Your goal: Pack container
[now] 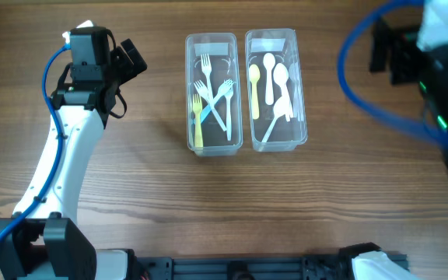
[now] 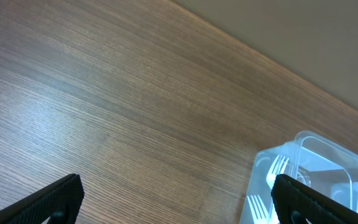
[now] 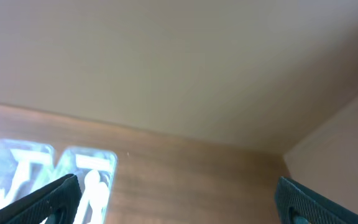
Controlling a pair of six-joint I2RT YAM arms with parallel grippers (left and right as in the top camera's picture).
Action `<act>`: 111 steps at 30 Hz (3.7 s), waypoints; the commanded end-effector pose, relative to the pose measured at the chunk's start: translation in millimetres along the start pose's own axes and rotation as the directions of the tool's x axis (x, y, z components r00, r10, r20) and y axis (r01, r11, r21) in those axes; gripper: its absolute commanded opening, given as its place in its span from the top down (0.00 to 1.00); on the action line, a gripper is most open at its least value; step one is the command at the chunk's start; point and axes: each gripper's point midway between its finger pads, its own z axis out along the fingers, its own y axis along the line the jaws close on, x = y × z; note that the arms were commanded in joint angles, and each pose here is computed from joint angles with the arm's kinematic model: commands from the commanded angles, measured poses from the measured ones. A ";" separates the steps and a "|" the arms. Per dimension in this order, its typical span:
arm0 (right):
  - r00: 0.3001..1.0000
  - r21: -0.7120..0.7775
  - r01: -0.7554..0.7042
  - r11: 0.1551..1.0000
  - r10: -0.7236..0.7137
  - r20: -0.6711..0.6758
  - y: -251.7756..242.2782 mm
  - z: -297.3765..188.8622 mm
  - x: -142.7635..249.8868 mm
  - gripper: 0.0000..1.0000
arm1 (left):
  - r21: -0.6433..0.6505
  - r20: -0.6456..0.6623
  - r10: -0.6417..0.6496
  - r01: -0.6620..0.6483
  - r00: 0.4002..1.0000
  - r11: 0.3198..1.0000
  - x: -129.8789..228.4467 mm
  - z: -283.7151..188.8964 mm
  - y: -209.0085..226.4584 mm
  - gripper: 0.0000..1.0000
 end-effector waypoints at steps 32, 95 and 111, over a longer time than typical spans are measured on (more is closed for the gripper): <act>0.801 -0.242 -0.336 0.910 0.411 0.436 73.7 -7.1 248.3 0.00 | 0.031 0.035 -0.003 0.002 0.999 1.000 -13.7 -11.4 -7.3 0.00; 0.868 -0.214 -0.379 0.900 0.426 0.255 86.8 16.7 312.6 0.00 | 0.020 0.535 0.018 -0.034 0.844 0.999 -54.8 -295.4 51.2 0.00; 0.868 -0.214 -0.379 0.900 0.426 0.255 86.9 16.7 312.6 0.00 | 0.172 0.597 -0.028 -0.094 0.802 0.981 48.8 -261.9 79.1 0.00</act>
